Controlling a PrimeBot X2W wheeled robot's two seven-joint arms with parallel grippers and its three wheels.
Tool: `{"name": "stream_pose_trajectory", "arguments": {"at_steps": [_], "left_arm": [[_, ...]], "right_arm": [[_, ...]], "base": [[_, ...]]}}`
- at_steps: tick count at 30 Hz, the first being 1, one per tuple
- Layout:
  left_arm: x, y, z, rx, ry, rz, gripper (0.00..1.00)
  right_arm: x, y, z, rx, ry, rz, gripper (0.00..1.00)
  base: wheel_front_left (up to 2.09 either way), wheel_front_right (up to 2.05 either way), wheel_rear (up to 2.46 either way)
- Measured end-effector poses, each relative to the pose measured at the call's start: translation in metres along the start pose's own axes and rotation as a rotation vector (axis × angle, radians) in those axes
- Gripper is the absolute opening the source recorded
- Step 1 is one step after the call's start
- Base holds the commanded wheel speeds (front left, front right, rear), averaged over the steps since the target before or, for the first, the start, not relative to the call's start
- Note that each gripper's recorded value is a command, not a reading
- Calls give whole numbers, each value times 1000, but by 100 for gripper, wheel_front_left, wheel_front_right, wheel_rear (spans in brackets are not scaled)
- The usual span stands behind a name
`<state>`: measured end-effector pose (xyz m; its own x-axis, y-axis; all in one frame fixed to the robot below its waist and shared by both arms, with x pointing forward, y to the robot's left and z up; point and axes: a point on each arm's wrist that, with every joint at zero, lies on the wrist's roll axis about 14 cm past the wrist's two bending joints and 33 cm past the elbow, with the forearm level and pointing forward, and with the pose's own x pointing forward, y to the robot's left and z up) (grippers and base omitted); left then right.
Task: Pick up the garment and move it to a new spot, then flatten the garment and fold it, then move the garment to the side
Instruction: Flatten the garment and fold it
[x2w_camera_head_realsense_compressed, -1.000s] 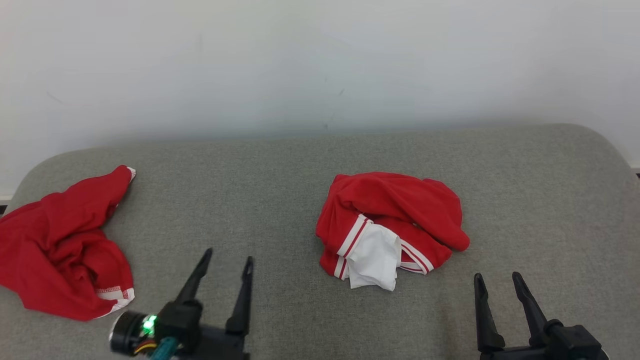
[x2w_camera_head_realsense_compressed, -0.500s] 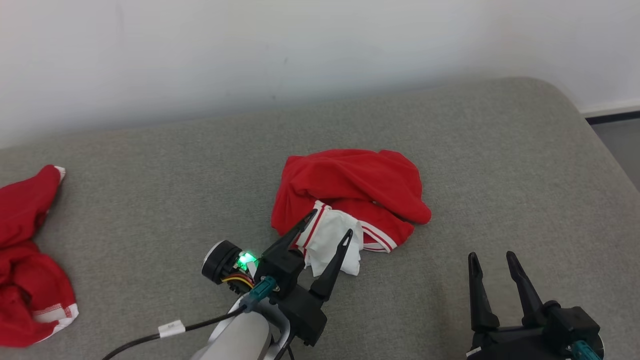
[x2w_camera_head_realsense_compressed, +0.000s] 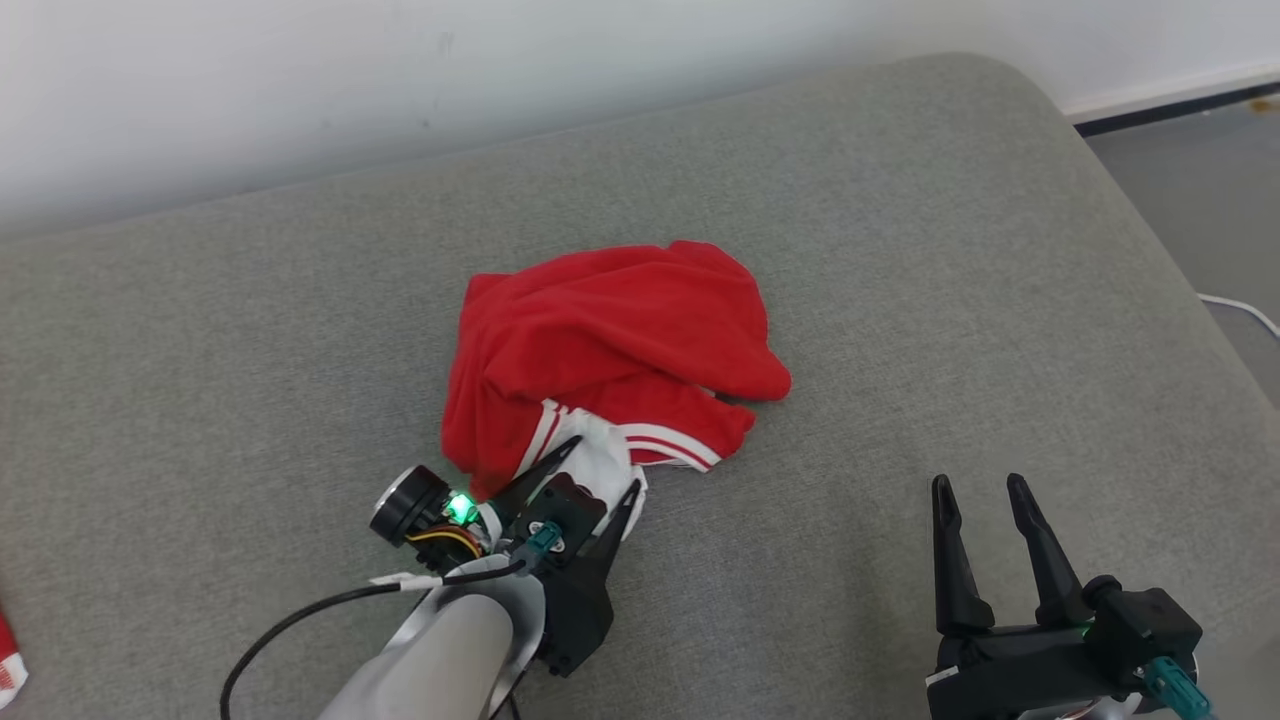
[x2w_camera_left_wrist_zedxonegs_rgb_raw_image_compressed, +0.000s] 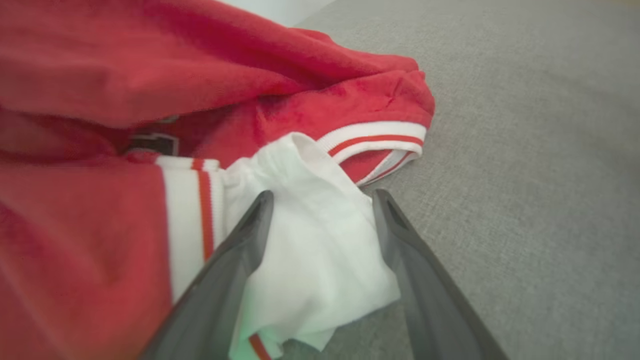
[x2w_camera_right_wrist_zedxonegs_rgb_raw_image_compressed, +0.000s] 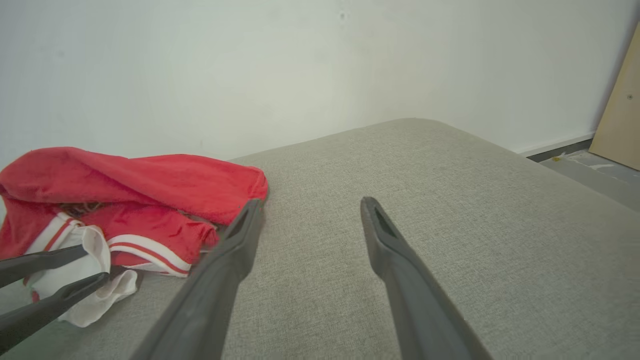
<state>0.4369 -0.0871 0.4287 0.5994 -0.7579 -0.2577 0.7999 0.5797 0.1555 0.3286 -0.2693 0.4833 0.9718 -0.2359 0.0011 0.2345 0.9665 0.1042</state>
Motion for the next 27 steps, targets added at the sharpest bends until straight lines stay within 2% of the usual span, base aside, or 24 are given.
{"name": "stream_pose_trajectory", "arguments": {"at_steps": [1,2,3,11,18,23,27], "left_arm": [[1,1,-5,2,18,-1,98],[2,2,-10,3,34,2,32],[2,3,-15,5,54,3,0],[-5,14,-10,-28,37,43,0],[-14,23,47,-67,-146,89,0],[-40,47,91,-90,-302,199,0],[-83,83,94,-111,-359,348,0]], "right_arm": [[-1,-2,0,-2,2,-7,100],[-1,-4,0,-4,3,-12,100],[-2,-5,0,-5,3,-15,100],[1,-2,3,-1,-9,-4,100],[4,10,1,3,-9,36,100],[9,26,-2,5,-3,87,100],[15,44,-3,13,-4,140,100]], "base": [[0,0,0],[0,0,0],[0,0,0],[0,0,0],[0,0,0],[0,0,0],[0,0,0]]}}
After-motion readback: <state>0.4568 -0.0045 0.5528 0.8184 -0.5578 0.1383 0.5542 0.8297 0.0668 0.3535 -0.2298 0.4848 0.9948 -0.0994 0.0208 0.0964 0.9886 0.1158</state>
